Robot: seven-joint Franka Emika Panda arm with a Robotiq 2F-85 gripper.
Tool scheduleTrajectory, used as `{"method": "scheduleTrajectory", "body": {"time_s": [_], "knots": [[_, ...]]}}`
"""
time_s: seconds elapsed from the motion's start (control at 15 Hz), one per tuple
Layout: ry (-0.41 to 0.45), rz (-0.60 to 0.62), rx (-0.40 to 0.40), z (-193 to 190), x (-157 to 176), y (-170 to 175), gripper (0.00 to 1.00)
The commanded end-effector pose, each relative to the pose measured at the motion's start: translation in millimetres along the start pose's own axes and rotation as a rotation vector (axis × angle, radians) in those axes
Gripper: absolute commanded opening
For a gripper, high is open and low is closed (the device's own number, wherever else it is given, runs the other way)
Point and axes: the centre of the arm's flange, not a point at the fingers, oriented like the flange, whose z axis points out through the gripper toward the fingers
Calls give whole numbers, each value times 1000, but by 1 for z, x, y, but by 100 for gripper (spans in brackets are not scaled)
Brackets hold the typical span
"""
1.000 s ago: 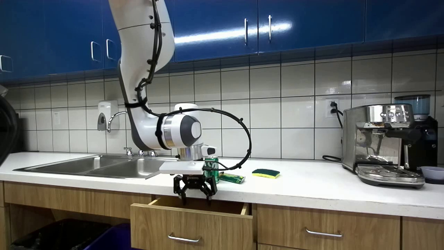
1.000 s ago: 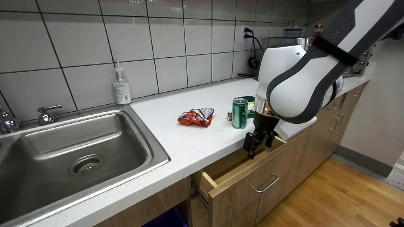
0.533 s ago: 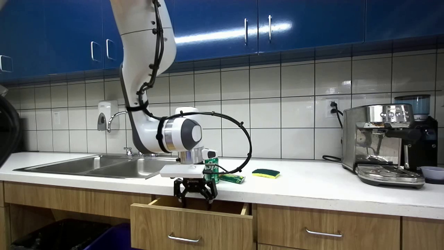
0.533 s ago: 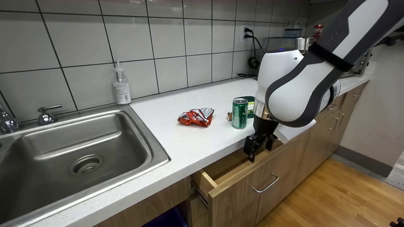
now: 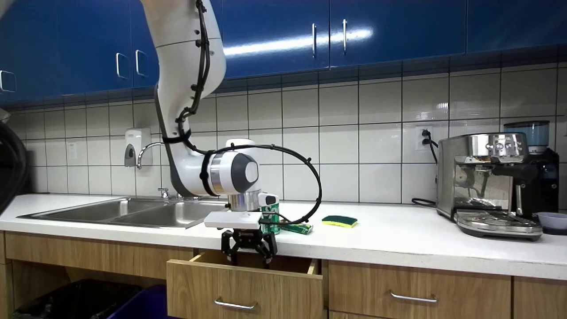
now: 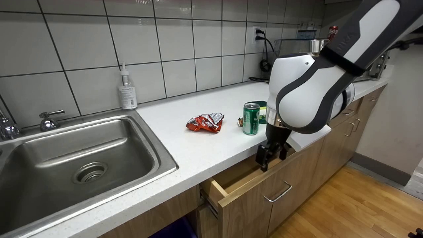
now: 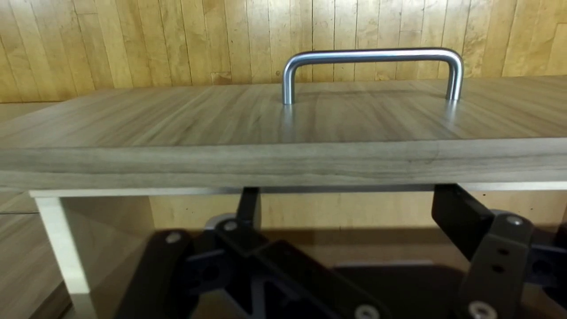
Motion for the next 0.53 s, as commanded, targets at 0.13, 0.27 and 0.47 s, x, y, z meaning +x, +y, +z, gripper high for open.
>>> {"method": "scheduleTrajectory", "body": {"time_s": [0.13, 0.27, 0.47], "knots": [[-77, -27, 34, -5, 2, 2, 100], [-94, -31, 35, -5, 2, 3, 100], [-111, -29, 31, -6, 0, 3, 100]]}}
